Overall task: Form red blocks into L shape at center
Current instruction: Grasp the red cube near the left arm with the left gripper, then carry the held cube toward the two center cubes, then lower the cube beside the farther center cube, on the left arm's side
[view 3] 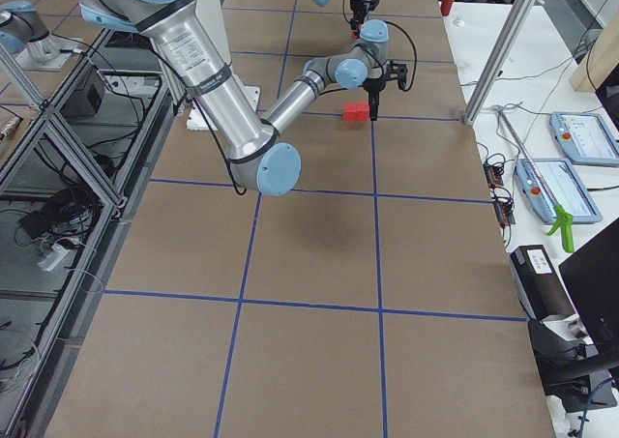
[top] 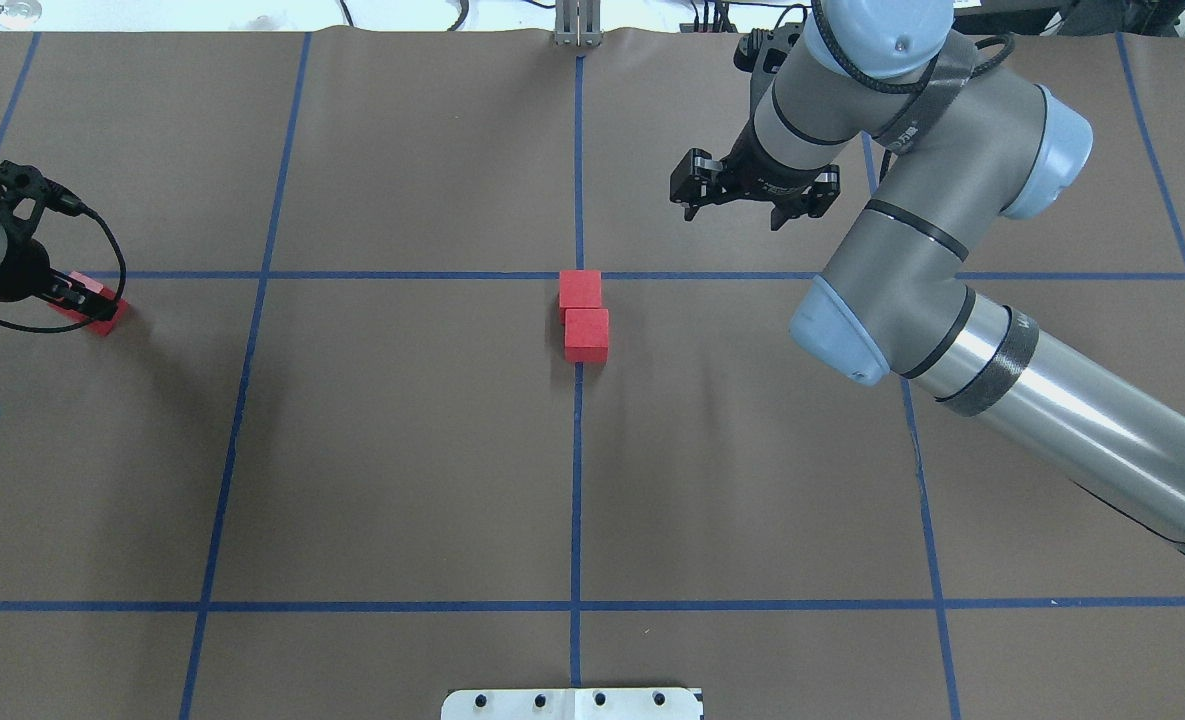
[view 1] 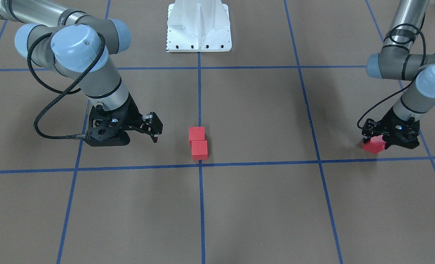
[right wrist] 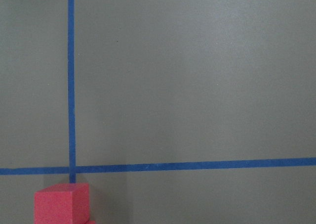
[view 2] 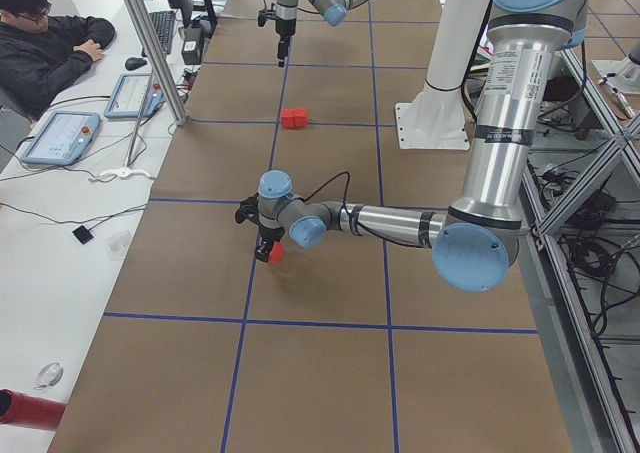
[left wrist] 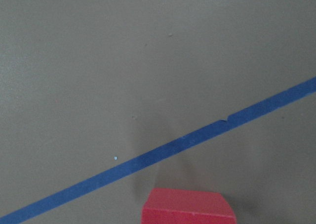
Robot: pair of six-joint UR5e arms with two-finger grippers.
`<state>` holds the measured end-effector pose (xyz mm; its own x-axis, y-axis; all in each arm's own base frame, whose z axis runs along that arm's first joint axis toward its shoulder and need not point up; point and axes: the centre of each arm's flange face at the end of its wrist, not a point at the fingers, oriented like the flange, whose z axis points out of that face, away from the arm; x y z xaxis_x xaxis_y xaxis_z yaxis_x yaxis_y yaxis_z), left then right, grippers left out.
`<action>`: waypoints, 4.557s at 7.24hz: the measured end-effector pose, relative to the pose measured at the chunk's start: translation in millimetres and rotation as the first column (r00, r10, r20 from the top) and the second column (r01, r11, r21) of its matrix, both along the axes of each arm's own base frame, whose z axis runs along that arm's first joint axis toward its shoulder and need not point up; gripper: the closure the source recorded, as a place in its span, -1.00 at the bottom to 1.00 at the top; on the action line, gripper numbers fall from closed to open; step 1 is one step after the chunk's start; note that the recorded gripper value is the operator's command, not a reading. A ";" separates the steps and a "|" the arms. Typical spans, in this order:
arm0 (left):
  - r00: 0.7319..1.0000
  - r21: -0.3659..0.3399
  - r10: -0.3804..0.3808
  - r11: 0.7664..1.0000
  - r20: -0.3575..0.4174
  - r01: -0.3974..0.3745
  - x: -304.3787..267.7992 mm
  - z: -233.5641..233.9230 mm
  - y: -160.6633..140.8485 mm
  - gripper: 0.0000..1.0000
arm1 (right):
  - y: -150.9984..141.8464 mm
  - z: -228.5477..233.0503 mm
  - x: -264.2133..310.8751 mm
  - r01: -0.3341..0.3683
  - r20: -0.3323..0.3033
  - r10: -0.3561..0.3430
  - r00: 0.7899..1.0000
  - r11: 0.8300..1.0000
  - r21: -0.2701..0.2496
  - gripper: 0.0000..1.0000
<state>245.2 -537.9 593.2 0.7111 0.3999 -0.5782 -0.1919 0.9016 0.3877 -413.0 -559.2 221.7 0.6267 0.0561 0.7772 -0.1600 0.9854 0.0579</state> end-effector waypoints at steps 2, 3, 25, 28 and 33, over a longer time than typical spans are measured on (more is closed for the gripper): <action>0.998 -0.071 0.003 0.997 -0.057 -0.007 -10.2 -22.3 -19.2 1.00 | 2.4 -5.1 2.5 0.002 0.009 -0.002 1.000 1.000 0.007 -0.98; 0.995 -0.139 -0.025 0.990 -0.093 0.012 -21.7 -47.3 -41.5 1.00 | 5.4 -6.7 9.2 0.002 0.013 -0.002 1.000 1.000 0.010 -0.98; 0.373 -0.722 -0.749 -0.197 0.547 0.664 361.8 -413.0 -48.5 1.00 | 46.8 191.5 187.7 0.341 -0.179 -0.309 0.934 0.921 0.187 -0.98; 0.377 -0.725 -0.747 -0.198 0.548 0.660 376.0 -410.1 -47.7 1.00 | 46.2 191.7 190.8 0.332 -0.178 -0.301 0.937 0.925 0.183 -0.98; 0.389 -0.726 -0.740 -0.191 0.549 0.661 385.3 -412.0 -38.8 1.00 | 45.2 192.3 192.6 0.328 -0.179 -0.297 0.938 0.927 0.181 -0.98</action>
